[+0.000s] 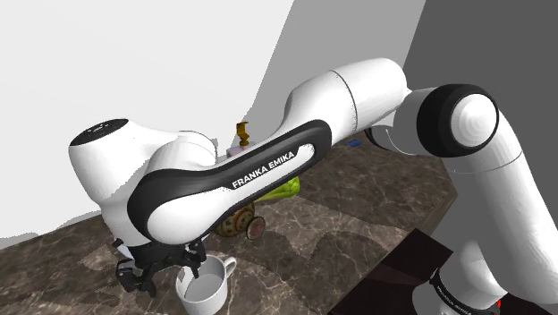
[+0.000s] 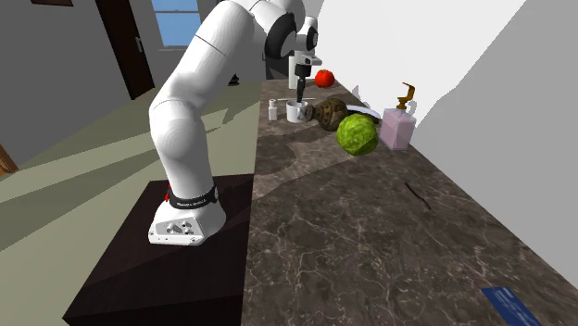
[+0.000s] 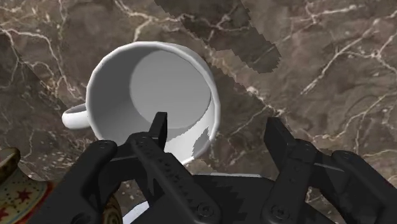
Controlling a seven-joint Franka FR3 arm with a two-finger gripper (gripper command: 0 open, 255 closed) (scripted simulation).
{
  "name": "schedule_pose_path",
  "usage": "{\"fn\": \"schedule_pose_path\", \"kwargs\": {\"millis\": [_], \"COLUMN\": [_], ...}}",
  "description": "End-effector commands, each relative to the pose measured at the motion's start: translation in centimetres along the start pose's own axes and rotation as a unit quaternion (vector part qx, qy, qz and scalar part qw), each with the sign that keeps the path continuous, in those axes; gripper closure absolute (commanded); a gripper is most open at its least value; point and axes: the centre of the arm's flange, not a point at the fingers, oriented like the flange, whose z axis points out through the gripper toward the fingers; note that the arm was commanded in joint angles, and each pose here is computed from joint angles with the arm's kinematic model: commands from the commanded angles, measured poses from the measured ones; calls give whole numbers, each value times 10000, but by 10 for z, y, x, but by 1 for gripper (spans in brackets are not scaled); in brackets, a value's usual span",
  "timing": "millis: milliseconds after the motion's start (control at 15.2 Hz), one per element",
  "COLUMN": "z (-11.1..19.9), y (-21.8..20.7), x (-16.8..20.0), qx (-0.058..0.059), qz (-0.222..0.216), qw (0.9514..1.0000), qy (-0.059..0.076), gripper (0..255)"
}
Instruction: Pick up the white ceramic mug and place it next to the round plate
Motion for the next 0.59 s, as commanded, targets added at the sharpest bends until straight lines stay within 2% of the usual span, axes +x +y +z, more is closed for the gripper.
{"fn": "schedule_pose_path", "kwargs": {"millis": [0,132,396,528], "z": [0,0,-50,-50], "y": [0,0,0,0], "x": [0,0,0,0], "qx": [0,0,0,0], "qz": [0,0,0,0], "qw": [10000,10000,10000,10000], "qy": [0,0,0,0], "gripper": [0,0,0,0]}}
